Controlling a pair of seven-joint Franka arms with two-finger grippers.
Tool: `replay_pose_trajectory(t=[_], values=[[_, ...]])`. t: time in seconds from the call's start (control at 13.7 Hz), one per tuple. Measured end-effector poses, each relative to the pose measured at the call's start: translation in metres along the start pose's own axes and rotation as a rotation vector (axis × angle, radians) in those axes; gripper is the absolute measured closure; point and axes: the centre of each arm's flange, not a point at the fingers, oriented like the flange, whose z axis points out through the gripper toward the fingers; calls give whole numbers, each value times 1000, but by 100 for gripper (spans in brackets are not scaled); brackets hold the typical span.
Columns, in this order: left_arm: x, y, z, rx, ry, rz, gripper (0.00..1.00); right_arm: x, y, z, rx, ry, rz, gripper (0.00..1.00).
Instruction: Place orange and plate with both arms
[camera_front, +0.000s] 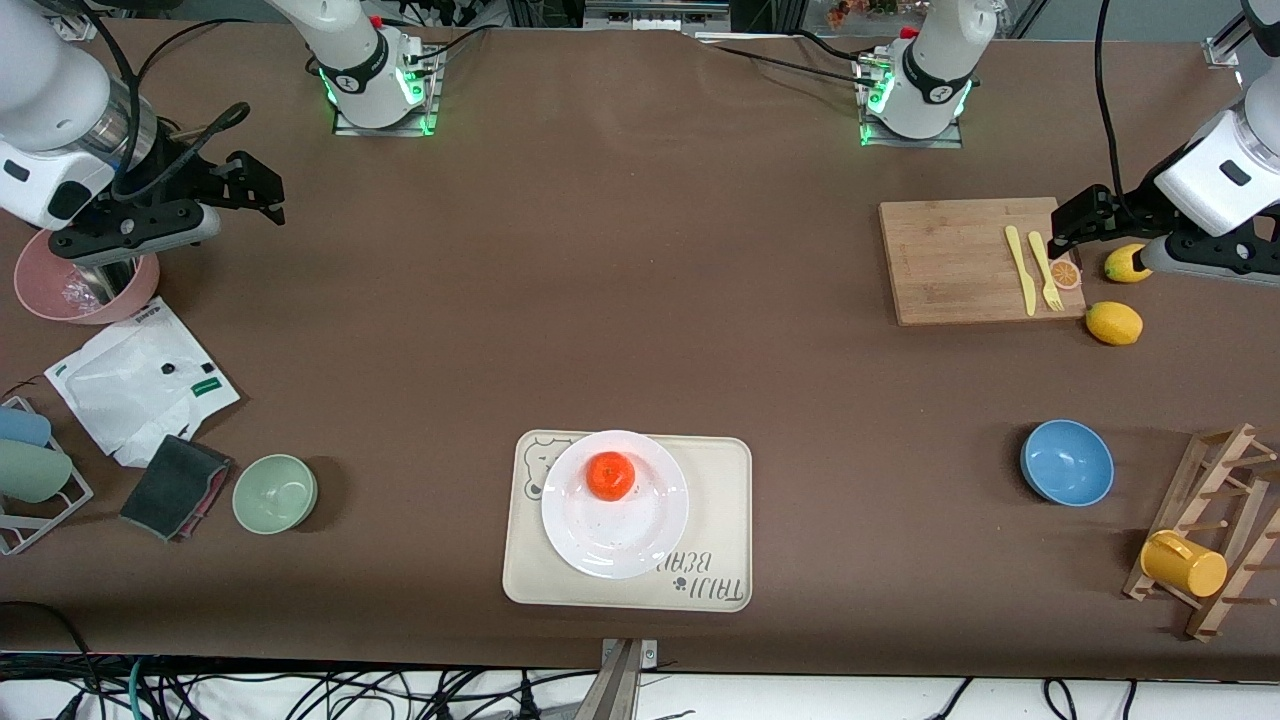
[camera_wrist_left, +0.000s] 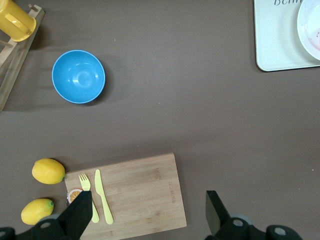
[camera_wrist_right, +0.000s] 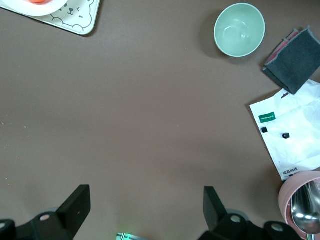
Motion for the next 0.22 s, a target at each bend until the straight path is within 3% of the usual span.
replay_pose_trajectory(t=[0.22], values=[[0,-1,0,0,0,-1,0,0,7,1,2,-1,12,0]])
